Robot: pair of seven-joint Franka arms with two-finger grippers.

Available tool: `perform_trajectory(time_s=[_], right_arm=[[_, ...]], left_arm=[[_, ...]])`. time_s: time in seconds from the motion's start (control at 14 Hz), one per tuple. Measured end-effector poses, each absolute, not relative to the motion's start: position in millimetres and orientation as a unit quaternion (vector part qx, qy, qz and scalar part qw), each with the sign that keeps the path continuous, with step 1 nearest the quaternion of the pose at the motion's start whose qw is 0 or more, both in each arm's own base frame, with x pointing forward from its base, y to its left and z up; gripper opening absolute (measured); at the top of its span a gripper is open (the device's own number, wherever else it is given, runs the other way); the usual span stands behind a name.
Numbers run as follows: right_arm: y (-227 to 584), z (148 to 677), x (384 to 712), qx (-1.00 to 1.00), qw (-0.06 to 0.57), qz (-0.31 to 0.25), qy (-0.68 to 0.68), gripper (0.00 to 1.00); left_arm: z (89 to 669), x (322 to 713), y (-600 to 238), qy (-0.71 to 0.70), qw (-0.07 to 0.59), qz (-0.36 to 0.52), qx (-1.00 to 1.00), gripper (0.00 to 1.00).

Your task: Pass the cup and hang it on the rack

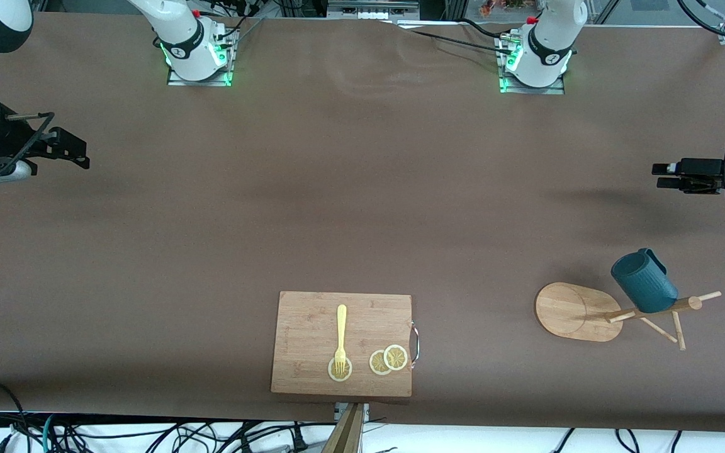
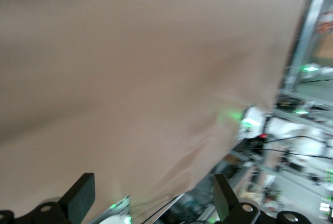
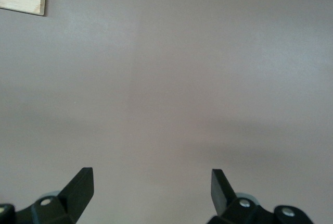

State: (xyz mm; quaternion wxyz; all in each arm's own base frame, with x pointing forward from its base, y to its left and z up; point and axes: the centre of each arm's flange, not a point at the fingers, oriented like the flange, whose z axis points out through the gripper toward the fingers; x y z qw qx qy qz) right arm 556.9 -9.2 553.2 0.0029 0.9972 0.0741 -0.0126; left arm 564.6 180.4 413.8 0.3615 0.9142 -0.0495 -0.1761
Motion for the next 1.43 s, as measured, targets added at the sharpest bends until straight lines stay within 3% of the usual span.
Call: perform_trajectory(time_s=[0.29,0.71,1.14,1.43], right_arm=[[-9,553,557,0.997,0.003,-0.013,0.074,1.00],[-10,553,557,0.997,0.003,-0.013,0.074,1.00],[-10,553,557,0.997,0.003,-0.013,0.074,1.00],[-10,553,557,0.997,0.003,-0.013,0.074,1.00]], left_arm=[[471,586,107,-0.057,0.198,-0.194,0.959,1.00],[536,597,28,-0.050,0.031,-0.149,0.987,1.00],[616,579,14,-0.057,0.014,-0.075,0.995,1.00],[625,574,9,-0.027,0.013,-0.072,0.997,1.00]])
